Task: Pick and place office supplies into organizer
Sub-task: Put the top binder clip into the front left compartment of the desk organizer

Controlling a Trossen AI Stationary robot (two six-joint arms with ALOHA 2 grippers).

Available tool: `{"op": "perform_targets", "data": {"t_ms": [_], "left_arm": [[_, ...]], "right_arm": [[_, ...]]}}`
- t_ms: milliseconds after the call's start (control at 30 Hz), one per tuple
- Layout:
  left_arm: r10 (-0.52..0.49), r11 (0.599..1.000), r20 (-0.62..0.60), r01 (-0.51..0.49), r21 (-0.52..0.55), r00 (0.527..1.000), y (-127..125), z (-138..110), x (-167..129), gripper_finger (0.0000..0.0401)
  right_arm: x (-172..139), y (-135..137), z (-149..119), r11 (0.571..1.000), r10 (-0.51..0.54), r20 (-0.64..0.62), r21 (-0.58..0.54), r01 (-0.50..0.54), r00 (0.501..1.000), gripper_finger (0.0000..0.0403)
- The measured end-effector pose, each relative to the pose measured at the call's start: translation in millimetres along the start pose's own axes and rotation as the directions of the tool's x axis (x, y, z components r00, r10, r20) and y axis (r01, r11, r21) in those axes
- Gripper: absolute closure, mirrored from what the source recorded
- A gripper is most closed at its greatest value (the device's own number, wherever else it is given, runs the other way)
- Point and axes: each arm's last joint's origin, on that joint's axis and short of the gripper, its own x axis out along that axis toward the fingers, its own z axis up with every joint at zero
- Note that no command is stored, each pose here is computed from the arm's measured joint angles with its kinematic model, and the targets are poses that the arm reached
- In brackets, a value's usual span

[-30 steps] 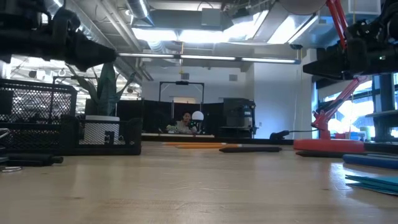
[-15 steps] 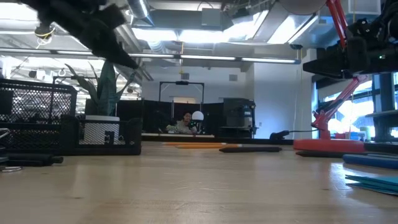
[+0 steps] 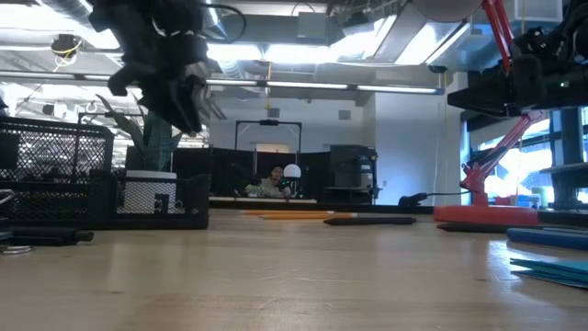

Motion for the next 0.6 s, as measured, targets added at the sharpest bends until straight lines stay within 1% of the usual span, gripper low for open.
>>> {"op": "perform_targets", "data": {"t_ms": [100,267,333,600], "left_arm": [[-0.032,0.999,-0.017,0.033,0.03,0.999,-6.2,3.5,7.4,0.025],[-0.089,0.981,-0.065,0.099,0.167,0.994,-17.4,6.9,19.4,0.0249],[-0.111,0.971,-0.092,0.127,0.202,0.99,-21.1,6.7,23.9,0.025],[-0.145,0.964,-0.154,0.175,0.202,0.977,-24.8,4.5,34.6,0.0252]], "right_arm": [[0.0,0.0,0.0,1.0,0.0,0.0,0.0,0.0,1.0,0.0249],[0.0,0.0,0.0,1.0,0.0,0.0,0.0,0.0,1.0,0.0249],[0.0,0.0,0.0,1.0,0.0,0.0,0.0,0.0,1.0,0.0249],[0.0,0.0,0.0,1.0,0.0,0.0,0.001,0.0,1.0,0.0249]]}}
